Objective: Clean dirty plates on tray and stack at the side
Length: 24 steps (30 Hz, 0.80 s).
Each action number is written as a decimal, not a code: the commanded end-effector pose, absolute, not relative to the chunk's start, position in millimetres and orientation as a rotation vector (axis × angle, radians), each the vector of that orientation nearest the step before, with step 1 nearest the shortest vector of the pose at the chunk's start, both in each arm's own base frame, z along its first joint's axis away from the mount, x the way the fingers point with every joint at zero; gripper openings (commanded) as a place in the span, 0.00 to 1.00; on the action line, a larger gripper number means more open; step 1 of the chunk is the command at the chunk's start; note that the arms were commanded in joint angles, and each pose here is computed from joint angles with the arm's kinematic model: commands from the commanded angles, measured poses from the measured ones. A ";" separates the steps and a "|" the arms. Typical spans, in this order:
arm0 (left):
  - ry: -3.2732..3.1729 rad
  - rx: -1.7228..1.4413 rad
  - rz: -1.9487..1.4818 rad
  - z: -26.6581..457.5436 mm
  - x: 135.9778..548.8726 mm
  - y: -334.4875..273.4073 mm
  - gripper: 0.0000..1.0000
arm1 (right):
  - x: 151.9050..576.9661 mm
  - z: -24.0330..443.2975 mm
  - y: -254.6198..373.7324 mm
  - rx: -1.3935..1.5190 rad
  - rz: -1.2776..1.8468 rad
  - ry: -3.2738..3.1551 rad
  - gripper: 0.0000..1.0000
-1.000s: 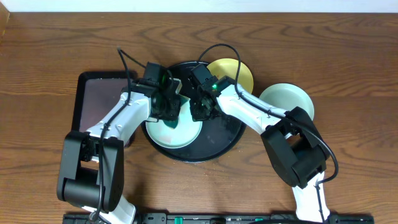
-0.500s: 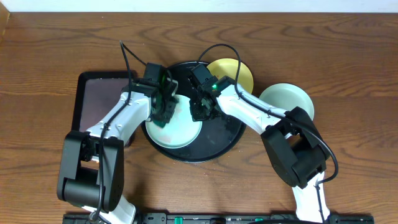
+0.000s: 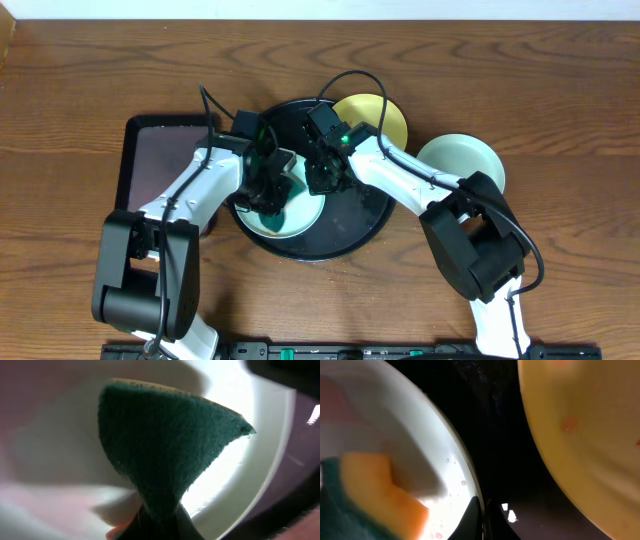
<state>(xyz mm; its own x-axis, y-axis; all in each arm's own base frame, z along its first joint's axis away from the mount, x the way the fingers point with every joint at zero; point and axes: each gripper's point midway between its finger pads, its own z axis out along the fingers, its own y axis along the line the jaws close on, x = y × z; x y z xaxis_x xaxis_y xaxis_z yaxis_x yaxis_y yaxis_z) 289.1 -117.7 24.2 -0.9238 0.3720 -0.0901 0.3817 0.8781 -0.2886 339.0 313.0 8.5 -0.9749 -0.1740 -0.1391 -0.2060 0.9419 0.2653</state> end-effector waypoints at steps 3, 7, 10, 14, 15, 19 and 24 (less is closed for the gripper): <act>2.915 0.454 -0.478 27.9 326.0 -122.8 0.07 | 339.8 7.1 317.0 -0.326 0.446 2.981 0.01; 2.843 -0.091 -0.073 27.0 369.1 -68.3 0.08 | 339.8 7.1 317.0 -0.326 0.446 2.981 0.01; 2.745 -0.370 0.147 35.7 379.9 -33.3 0.07 | 339.3 7.1 317.3 -0.327 0.449 2.983 0.01; 2.685 -0.420 0.159 60.1 384.9 -28.9 0.07 | 339.0 7.0 316.8 -0.326 0.448 2.985 0.01; 2.668 -0.420 0.150 68.7 386.1 -29.1 0.08 | 339.0 7.0 316.8 -0.326 0.448 2.985 0.01; 2.576 -0.426 0.112 116.4 385.1 -26.8 0.07 | 339.0 7.0 316.8 -0.326 0.448 2.985 0.01; 2.484 -0.447 0.090 163.0 371.5 -13.7 0.07 | 338.1 6.1 316.3 -0.327 0.444 2.990 0.12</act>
<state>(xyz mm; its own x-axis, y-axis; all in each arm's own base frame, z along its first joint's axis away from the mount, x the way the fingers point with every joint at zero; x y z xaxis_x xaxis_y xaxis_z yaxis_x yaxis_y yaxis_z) 368.9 -28.9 124.5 -0.8289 -0.2549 -0.4979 -0.2824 0.9591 -0.0208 336.9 314.8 8.9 -0.9733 -0.1868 -0.1332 -0.2176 0.9359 0.2769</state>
